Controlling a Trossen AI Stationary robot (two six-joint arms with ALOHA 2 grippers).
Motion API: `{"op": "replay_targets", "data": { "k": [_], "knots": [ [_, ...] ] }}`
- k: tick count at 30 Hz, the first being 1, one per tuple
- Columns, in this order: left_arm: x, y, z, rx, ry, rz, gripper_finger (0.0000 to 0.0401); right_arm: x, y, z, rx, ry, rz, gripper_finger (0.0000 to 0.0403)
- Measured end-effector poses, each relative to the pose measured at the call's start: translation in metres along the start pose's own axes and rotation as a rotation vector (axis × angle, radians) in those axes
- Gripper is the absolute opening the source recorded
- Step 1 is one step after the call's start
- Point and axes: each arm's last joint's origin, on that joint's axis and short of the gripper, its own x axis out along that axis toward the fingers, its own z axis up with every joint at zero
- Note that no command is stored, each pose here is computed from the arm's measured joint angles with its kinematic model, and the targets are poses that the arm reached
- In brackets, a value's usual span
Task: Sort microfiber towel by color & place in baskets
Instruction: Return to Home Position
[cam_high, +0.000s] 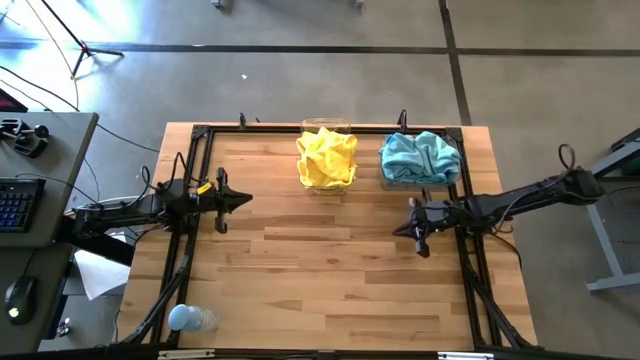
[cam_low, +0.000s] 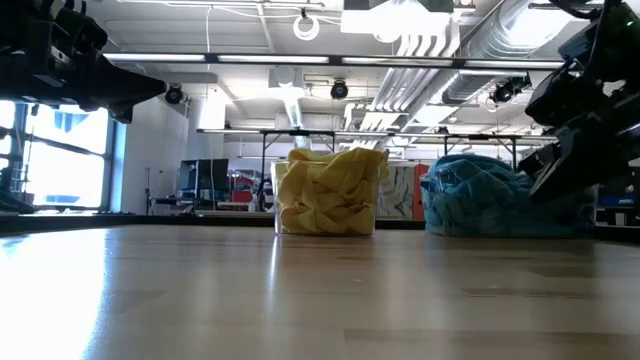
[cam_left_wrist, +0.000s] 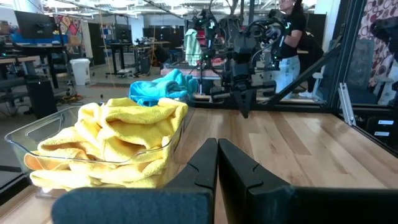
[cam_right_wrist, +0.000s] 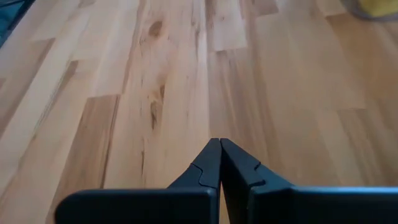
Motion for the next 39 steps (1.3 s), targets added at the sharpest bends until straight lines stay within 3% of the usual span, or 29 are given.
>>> {"op": "replay_targets", "data": {
  "k": [14,33,39],
  "knots": [
    [0.0,0.0,0.0,0.0,0.0,0.0,0.0,-0.032,-0.001,0.0,-0.045,-0.135,-0.019,0.0],
    [0.0,0.0,0.0,0.0,0.0,0.0,0.0,-0.062,-0.003,0.0,-0.154,-0.427,-0.08,0.0],
    [0.0,0.0,0.0,0.0,0.0,0.0,0.0,-0.061,-0.003,0.0,-0.152,-0.42,-0.095,0.0]
  ]
}}
